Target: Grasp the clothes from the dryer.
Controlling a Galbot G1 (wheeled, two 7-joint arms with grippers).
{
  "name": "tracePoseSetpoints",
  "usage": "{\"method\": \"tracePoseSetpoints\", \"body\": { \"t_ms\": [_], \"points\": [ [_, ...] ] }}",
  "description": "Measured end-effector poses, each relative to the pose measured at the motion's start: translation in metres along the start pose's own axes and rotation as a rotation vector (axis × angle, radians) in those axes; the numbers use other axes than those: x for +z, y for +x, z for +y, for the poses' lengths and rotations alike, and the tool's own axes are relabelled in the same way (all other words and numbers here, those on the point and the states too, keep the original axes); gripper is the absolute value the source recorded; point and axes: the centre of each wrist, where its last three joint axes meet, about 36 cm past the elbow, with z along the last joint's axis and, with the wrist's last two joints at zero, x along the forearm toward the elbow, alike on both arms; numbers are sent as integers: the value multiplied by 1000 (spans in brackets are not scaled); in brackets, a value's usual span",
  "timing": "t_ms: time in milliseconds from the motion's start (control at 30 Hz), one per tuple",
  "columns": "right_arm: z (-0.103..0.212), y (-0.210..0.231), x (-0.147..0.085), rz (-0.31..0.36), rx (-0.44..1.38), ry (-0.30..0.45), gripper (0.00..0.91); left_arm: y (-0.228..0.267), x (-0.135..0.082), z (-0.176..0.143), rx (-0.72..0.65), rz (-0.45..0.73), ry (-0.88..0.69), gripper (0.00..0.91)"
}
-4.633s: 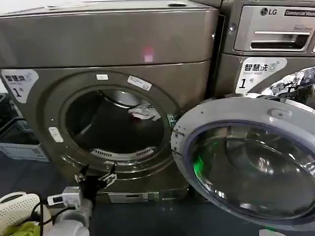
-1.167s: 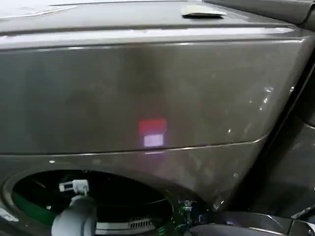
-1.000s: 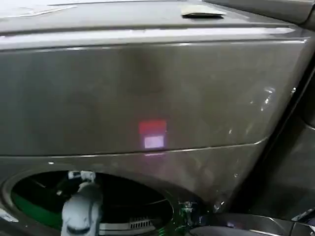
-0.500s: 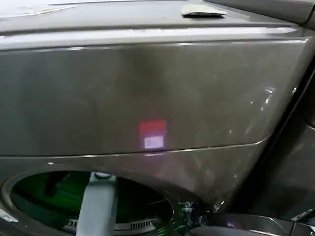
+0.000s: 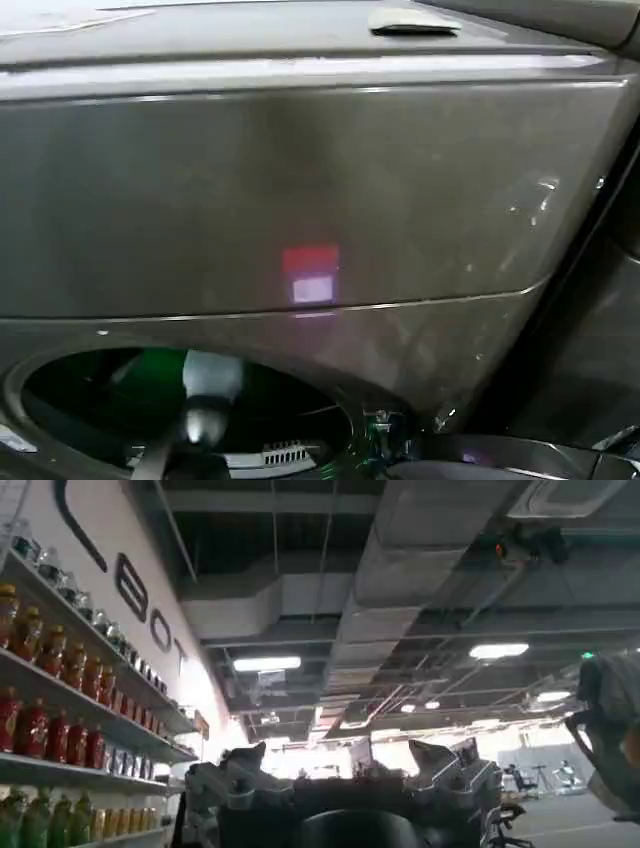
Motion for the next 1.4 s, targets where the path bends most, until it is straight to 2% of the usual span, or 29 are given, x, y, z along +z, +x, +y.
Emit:
{"method": "tracePoseSetpoints", "body": {
  "t_ms": [167,533,900,1133,1400],
  "points": [
    [1,1,3,2,0,2,907,1,-4,11,168,-5,-214,907],
    [7,6,15,4,-13,16,907,4,-4,39,508,8,-490,907],
    [16,14,24,10,-32,23,907,3,24,42,636,-37,-449,907],
    [22,18,30,13,-40,28,907,1,40,36,623,-76,-399,907],
    [27,25,37,14,-52,39,907,-2,54,30,572,-64,-362,907]
  ]
}}
